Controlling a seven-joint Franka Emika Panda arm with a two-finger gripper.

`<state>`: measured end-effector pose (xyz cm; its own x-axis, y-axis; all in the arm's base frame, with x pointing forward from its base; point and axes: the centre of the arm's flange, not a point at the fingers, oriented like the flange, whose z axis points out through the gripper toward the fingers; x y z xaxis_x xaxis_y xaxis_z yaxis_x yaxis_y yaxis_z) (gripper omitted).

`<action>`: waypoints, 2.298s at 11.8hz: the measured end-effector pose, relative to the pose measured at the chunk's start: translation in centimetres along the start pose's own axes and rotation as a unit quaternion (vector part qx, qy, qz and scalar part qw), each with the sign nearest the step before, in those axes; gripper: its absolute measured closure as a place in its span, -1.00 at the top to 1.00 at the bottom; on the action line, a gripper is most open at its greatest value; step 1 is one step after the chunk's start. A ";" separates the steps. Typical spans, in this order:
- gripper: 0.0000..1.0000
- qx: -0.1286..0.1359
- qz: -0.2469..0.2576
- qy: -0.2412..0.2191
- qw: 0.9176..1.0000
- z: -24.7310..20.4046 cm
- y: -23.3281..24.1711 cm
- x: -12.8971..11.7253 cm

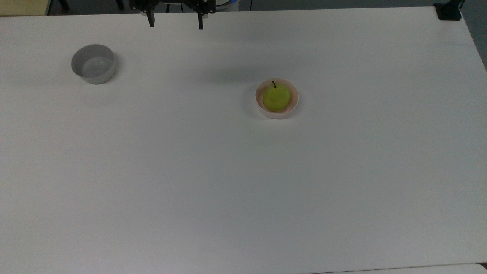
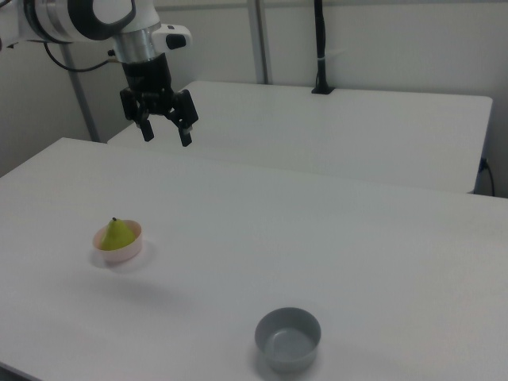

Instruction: Pick up a pear from the bowl

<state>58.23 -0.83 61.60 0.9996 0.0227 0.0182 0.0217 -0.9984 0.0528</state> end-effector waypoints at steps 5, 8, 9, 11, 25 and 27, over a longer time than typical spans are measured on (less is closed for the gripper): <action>1.00 0.005 -0.049 -0.001 0.999 0.0 -5.5 0.0; 1.00 0.010 -0.098 -0.001 0.995 -0.1 -12.4 -0.8; 1.00 0.012 -0.108 -0.001 0.994 -0.1 -14.4 -1.2; 1.00 0.015 -0.129 -0.002 0.992 -0.1 -18.2 -2.2; 1.00 0.021 -0.165 -0.032 0.985 13.1 -25.1 -3.5; 1.00 0.020 -0.166 -0.035 0.985 15.4 -24.9 -3.2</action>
<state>54.81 23.19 44.83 0.9365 0.3452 -0.0615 0.3462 -0.9382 0.0052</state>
